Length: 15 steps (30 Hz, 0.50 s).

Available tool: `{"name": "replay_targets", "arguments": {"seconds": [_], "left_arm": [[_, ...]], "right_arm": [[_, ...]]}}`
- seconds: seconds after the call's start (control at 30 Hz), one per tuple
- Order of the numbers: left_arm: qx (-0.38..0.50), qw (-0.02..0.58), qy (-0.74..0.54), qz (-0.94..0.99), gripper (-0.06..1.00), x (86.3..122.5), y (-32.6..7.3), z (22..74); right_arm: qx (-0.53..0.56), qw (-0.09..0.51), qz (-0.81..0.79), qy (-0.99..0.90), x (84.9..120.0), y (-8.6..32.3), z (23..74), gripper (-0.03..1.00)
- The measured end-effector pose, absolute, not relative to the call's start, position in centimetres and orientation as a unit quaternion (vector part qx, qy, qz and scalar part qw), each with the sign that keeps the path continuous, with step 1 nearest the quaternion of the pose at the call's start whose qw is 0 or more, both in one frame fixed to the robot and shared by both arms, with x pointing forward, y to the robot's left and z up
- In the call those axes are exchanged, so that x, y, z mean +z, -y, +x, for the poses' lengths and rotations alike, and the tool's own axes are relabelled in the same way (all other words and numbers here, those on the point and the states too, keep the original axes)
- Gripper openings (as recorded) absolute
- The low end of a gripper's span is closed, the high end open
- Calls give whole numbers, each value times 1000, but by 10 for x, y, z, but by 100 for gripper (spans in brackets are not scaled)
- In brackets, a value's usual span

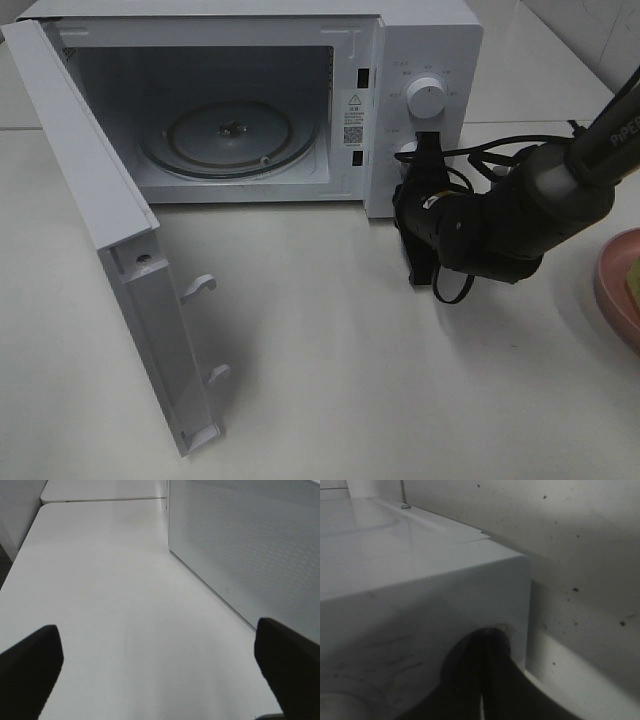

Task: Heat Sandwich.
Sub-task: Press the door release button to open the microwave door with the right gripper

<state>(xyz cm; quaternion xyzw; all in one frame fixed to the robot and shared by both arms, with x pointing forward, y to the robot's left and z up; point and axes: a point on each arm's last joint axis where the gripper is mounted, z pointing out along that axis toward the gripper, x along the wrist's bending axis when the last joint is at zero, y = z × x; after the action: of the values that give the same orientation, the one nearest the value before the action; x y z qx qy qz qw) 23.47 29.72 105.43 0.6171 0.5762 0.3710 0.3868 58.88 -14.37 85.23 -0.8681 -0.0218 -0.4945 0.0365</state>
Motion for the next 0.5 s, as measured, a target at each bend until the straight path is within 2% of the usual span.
{"name": "replay_targets", "arguments": {"seconds": [0.5], "left_arm": [[371,387,-576,617,99,1054,-297,235]], "right_arm": [[-492,42,-868,58,869,152,573,1]]}}
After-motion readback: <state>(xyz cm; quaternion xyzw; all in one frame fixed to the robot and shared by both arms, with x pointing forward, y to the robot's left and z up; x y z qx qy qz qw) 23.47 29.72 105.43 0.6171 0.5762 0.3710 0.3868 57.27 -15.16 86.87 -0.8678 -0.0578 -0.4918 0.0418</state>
